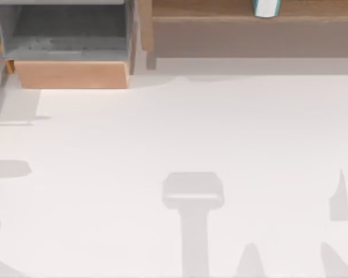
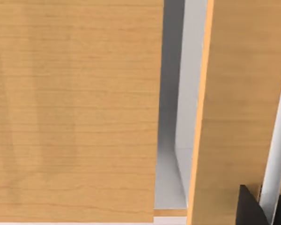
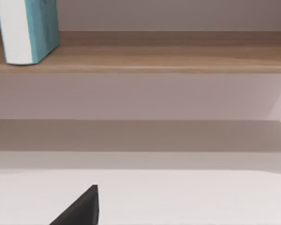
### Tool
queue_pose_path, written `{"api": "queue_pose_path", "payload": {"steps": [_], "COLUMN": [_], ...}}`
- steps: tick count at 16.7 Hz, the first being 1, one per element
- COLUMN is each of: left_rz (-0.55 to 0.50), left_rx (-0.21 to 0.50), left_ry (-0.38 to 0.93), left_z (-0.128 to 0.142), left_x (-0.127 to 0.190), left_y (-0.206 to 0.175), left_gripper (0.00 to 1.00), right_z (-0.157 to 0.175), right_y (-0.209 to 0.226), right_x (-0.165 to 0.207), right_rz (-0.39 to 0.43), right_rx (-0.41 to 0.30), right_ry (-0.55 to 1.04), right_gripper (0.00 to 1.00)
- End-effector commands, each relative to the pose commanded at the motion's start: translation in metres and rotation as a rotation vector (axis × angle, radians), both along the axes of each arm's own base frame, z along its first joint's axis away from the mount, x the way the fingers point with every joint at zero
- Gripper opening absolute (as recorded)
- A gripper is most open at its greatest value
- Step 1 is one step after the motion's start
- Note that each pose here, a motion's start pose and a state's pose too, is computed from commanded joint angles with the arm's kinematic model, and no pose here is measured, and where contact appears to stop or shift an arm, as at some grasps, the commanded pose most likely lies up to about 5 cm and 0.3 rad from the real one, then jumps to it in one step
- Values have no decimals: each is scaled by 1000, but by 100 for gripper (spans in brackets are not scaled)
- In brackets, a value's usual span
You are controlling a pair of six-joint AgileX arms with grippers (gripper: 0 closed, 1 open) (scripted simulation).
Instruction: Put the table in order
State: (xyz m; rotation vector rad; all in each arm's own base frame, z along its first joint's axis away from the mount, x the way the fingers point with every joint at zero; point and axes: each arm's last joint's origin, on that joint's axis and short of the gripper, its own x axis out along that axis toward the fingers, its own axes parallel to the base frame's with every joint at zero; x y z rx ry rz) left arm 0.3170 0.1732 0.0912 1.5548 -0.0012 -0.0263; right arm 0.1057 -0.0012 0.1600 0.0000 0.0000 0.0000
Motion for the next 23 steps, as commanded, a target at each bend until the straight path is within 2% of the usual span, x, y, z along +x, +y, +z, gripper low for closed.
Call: {"api": "queue_pose_path", "payload": {"steps": [4, 12, 19, 23], "left_rz": [-1, 4, 5, 12], "left_rx": [-4, -5, -4, 0], "left_ry": [4, 6, 8, 9], "left_z": [-1, -1, -2, -3], "left_x": [2, 57, 63, 89], "left_y": [1, 0, 1, 3], "left_gripper": [0, 0, 0, 0], "right_z": [0, 0, 0, 0], "right_y": [0, 0, 0, 0], "right_x": [0, 0, 0, 0], "right_rz": [0, 0, 0, 0], "right_rx": [0, 0, 0, 0], "right_ry": [0, 0, 0, 0], "right_gripper": [100, 100, 100, 100]}}
